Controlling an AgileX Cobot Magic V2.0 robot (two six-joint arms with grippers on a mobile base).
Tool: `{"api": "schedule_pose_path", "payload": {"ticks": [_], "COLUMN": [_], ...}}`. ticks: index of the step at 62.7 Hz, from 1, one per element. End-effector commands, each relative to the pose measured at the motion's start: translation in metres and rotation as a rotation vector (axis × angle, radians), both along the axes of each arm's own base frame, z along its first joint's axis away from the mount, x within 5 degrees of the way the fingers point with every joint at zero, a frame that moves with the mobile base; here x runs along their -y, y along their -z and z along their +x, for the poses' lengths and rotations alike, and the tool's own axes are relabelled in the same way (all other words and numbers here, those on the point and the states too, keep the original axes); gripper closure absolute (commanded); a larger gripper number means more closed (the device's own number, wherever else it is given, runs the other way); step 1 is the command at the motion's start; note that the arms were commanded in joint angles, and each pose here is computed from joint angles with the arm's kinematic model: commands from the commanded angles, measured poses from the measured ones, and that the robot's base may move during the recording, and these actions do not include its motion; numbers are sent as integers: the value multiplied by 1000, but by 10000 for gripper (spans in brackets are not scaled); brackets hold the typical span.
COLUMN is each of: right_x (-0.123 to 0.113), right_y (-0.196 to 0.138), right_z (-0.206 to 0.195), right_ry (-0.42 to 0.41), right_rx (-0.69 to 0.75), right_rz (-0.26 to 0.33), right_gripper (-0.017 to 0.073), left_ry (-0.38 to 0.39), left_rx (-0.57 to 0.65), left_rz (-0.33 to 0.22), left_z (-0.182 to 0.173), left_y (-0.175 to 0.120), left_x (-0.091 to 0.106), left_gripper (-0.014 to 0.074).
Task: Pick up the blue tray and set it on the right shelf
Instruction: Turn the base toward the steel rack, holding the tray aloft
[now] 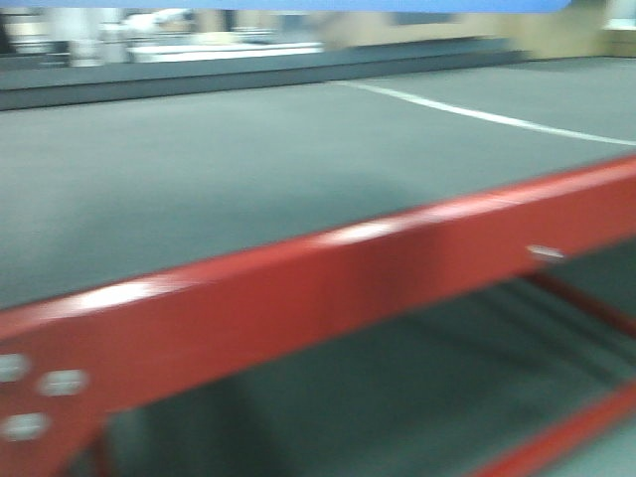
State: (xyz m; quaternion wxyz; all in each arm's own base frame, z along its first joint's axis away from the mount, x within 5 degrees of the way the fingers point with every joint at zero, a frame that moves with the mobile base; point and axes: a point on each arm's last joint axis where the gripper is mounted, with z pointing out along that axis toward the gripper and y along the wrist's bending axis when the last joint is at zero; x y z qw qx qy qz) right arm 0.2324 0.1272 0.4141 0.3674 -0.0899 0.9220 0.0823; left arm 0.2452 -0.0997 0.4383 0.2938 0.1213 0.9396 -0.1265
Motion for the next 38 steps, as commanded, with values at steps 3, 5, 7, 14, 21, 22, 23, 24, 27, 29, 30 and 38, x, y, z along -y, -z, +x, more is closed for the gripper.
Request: {"api": "schedule_pose_path", "payload": {"ticks": [3,5,7,14,21,22,23,24,27,29,30,38], "right_x": [3,3,3,3,3,3,3,3,3,3,3,3], "right_y": [-18,-18,-18,-18,-18,-18,-18,-18,-18,-18,-18,-18], "right_z": [-3,-3,-3,-3,-3,-3,-3,-3,-3,-3,-3,-3], "right_ry": [-33,-33,-33,-33,-33,-33,-33,-33,-33,-33,-33,-33], "right_rx": [117,117,117,117,117,117,117,117,117,117,117,117], "right_rz": [1,1,1,1,1,1,1,1,1,1,1,1], "right_gripper": [491,491,491,491,491,491,491,491,491,491,491,491], "left_ry": [46,46,46,46,46,46,46,46,46,46,46,46], "left_rx": [83,83,83,83,83,83,83,83,83,83,83,83], "left_rz": [-67,-67,-67,-67,-67,-67,-67,-67,-67,-67,-67,-67], "left_z": [-12,-12,-12,-12,-12,-12,-12,-12,-12,-12,-12,-12], "left_y": [-19,-19,-19,-19,-19,-19,-19,-19,-19,-19,-19,-19], "left_x": [4,4,4,4,4,4,4,4,4,4,4,4], "left_gripper": [642,642,642,642,642,642,642,642,642,642,642,642]}}
